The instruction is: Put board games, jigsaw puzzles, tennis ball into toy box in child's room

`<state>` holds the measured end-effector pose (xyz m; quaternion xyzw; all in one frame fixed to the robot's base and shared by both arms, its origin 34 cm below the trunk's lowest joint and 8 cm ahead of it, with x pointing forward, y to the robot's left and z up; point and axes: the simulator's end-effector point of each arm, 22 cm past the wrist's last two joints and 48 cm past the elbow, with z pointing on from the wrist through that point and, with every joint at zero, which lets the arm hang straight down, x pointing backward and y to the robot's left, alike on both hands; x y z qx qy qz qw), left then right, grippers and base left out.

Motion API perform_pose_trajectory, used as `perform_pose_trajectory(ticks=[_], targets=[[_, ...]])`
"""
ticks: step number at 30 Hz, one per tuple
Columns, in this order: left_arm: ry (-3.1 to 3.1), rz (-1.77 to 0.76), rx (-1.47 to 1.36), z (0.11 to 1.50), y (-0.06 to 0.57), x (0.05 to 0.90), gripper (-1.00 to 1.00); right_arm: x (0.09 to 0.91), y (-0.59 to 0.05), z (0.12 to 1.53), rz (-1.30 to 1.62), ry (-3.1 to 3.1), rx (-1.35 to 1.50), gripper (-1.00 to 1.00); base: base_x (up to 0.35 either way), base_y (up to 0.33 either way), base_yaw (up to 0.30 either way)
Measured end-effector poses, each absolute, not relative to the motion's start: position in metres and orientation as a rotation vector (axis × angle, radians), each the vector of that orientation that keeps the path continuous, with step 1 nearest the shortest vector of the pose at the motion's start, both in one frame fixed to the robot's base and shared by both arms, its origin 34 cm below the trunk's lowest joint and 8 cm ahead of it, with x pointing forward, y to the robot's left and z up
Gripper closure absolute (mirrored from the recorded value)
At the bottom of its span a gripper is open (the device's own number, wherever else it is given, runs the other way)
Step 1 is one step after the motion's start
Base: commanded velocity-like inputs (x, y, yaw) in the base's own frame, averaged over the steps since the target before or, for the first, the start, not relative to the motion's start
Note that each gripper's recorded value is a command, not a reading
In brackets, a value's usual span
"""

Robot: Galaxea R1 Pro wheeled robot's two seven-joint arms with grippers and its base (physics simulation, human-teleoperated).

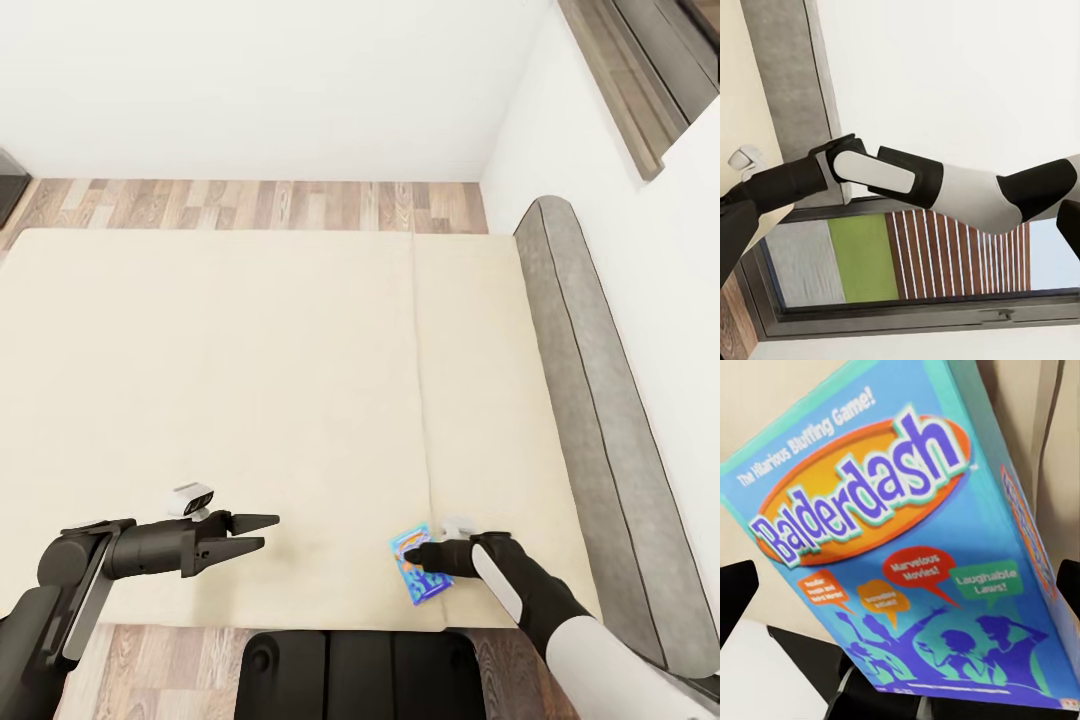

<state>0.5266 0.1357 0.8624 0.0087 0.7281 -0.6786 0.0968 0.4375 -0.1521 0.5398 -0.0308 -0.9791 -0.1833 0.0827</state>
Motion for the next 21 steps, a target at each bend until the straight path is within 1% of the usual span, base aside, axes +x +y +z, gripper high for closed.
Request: perform_pose_trajectory(ticks=[9,21], targets=[[2.156,-2.009,0.025,0.862,0.136,0.527,-1.0,0.437,-0.146,0.541,-0.561,-2.916,-0.099,-1.0,0.0,0.0,0.0],[2.157,-2.007,0.026,0.862,0.136,0.527,-1.0,0.435,-0.107,0.549,-0.636,-2.884,-0.098,-1.0,0.0,0.0,0.0]])
